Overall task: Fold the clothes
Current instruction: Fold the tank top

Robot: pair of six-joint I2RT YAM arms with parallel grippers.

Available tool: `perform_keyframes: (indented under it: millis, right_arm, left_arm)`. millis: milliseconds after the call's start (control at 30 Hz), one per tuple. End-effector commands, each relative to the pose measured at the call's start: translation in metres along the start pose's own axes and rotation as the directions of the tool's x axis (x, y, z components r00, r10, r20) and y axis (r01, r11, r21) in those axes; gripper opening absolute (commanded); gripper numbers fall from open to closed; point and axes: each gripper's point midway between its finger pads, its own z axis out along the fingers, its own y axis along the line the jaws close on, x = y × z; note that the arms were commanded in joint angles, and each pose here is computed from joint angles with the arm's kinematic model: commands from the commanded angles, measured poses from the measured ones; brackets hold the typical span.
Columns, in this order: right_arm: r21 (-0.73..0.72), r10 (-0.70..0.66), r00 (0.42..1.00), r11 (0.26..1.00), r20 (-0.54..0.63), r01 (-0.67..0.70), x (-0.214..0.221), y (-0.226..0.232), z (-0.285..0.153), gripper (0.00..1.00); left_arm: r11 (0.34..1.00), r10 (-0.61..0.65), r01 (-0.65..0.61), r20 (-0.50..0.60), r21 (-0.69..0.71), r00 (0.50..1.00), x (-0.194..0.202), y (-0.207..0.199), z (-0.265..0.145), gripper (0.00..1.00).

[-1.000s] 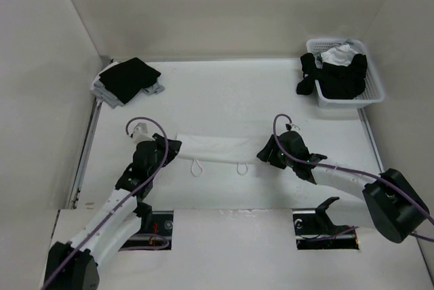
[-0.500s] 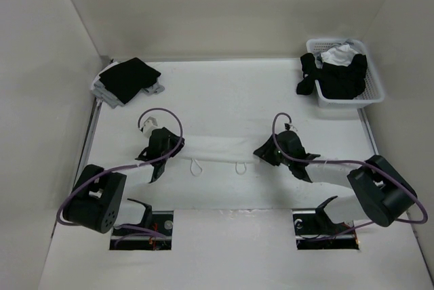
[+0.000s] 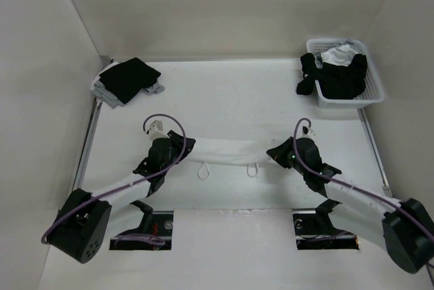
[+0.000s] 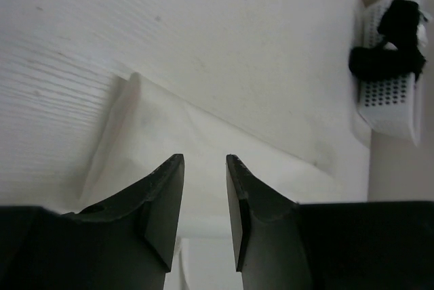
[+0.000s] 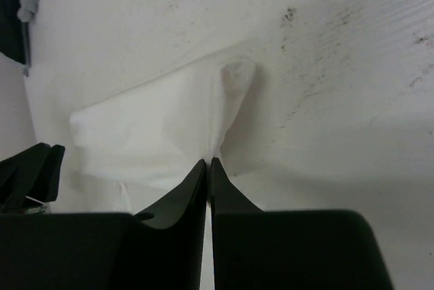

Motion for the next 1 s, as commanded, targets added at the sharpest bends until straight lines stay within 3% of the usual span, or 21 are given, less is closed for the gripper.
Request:
perform_keyframes:
  millis: [0, 200, 367, 700, 867, 967]
  right_arm:
    - [0.049, -0.048, 0.998, 0.998, 0.044, 0.046, -0.010, -0.009, -0.020, 0.07]
    - [0.013, -0.166, 0.984, 0.986, 0.069, 0.165, -0.022, 0.038, -0.052, 0.09]
    - [-0.007, -0.329, 0.944, 0.944, 0.039, 0.329, -0.007, 0.097, -0.050, 0.09]
    - [-0.038, -0.564, 0.817, 0.825, -0.116, 0.564, 0.067, 0.188, 0.012, 0.11]
    - [-0.036, -0.604, 0.771, 0.791, -0.204, 0.611, 0.111, 0.206, 0.053, 0.12]
    - [-0.049, -0.586, 0.776, 0.804, -0.234, 0.593, 0.133, 0.215, 0.073, 0.17]
  left_arm:
    - [0.997, -0.034, 0.034, -0.008, 0.072, 0.999, 0.007, -0.021, -0.014, 0.30]
    - [0.996, -0.028, 0.028, -0.002, 0.082, 1.000, 0.004, -0.024, -0.026, 0.31]
    - [0.993, -0.041, 0.039, 0.009, 0.107, 0.999, -0.001, -0.025, -0.036, 0.31]
    - [0.989, -0.059, 0.057, 0.012, 0.134, 0.998, -0.003, -0.020, -0.048, 0.31]
    - [0.985, -0.083, 0.075, 0.043, 0.156, 0.996, -0.016, -0.021, -0.055, 0.32]
    - [0.983, -0.102, 0.089, 0.076, 0.159, 0.992, -0.028, -0.018, -0.061, 0.32]
